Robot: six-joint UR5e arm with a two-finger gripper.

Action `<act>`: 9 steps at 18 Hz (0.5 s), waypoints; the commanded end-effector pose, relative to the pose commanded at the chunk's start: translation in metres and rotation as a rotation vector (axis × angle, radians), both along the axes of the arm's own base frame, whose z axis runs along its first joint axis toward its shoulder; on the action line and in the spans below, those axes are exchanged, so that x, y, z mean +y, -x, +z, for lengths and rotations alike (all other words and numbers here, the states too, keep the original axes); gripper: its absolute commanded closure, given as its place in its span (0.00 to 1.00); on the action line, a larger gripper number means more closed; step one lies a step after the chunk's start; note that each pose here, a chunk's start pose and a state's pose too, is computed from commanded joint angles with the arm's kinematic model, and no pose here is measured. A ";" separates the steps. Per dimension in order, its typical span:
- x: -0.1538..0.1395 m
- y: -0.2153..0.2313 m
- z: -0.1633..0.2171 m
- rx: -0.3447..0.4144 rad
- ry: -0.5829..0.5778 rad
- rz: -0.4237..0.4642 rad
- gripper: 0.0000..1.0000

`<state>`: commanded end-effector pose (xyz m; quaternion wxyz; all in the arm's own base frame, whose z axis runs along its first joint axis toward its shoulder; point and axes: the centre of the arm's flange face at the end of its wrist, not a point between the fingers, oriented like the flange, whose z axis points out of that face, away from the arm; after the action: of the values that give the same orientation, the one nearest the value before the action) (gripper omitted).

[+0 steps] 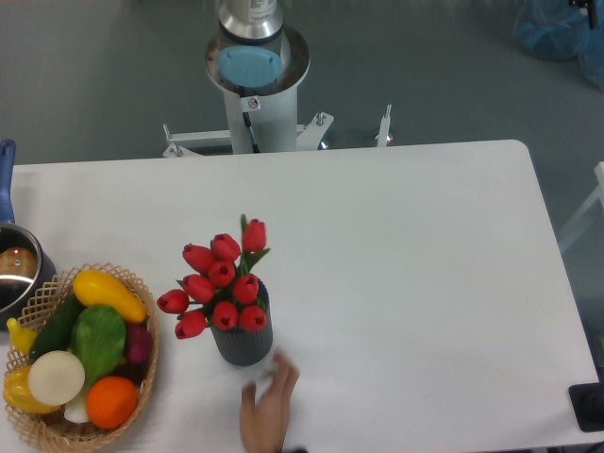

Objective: Insert the flowers into the vase

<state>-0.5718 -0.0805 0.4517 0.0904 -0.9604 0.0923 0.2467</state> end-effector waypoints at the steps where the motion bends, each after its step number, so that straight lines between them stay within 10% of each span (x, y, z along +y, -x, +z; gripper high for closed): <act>1: -0.001 -0.002 -0.002 -0.019 0.014 0.003 0.00; 9: 0.011 -0.012 0.000 -0.127 0.053 -0.031 0.00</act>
<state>-0.5602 -0.0693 0.4517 0.0743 -0.9746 0.1077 0.1816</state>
